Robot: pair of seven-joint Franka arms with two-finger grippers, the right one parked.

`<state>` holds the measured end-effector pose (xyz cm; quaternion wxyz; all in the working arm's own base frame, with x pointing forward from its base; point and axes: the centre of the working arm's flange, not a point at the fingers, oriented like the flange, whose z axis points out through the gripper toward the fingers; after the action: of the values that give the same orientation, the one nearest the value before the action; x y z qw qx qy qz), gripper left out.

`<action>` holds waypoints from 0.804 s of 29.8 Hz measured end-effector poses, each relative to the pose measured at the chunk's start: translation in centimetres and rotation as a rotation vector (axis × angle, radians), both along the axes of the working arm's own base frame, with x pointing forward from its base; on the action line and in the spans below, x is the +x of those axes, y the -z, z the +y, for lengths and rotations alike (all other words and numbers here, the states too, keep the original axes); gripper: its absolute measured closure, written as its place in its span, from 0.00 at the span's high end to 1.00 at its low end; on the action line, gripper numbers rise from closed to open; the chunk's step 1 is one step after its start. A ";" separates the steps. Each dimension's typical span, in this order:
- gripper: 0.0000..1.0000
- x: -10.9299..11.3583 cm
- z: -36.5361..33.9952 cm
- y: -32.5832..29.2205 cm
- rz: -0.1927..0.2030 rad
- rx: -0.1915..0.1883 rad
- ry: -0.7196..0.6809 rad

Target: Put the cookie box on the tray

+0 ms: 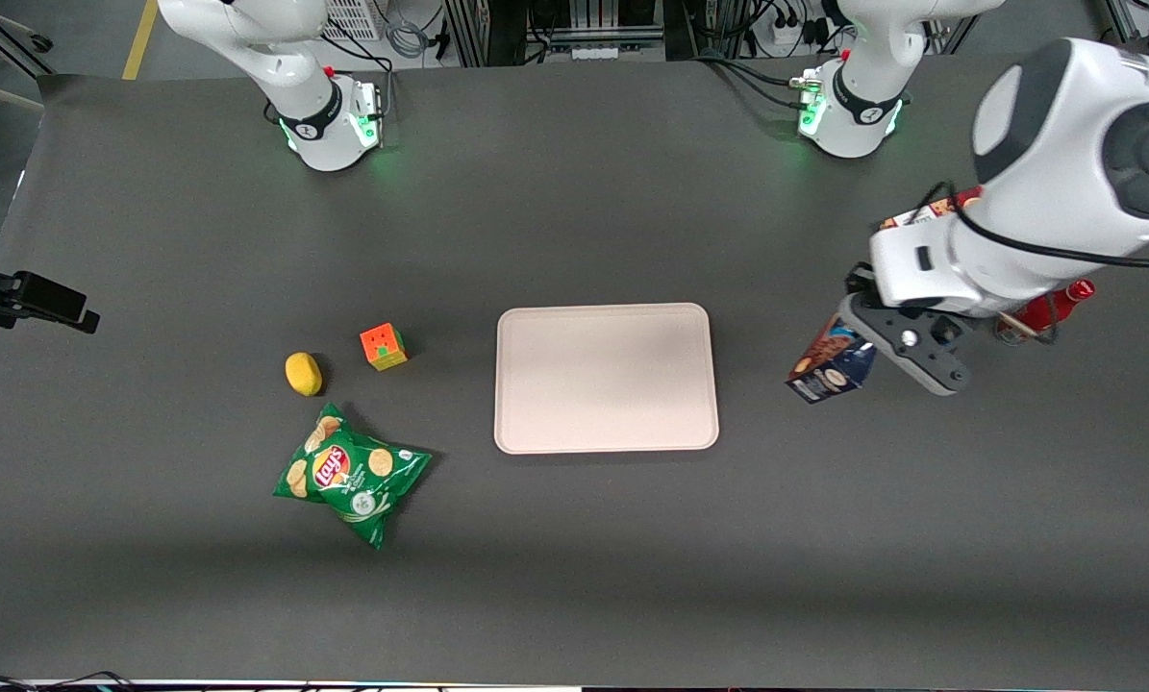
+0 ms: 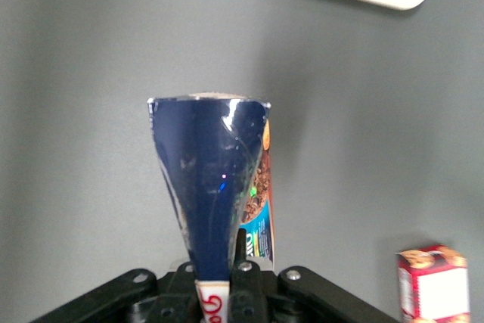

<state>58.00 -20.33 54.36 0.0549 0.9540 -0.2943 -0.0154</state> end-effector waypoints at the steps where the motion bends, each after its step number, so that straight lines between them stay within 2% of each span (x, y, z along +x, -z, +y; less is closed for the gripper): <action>1: 0.09 -0.4 -1.0 -0.1 0.004 0.005 -0.040; 9: 0.09 -4.5 -9.3 -0.6 0.040 0.024 -0.318; 14: 0.09 -6.2 -12.0 0.2 0.054 0.038 -0.428; 20: 0.09 -6.6 -13.3 2.5 0.028 0.099 -0.496; 24: 0.09 -7.4 -15.3 5.4 0.011 0.113 -0.557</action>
<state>50.59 -35.66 48.92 0.0053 0.9996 -0.0193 -0.0211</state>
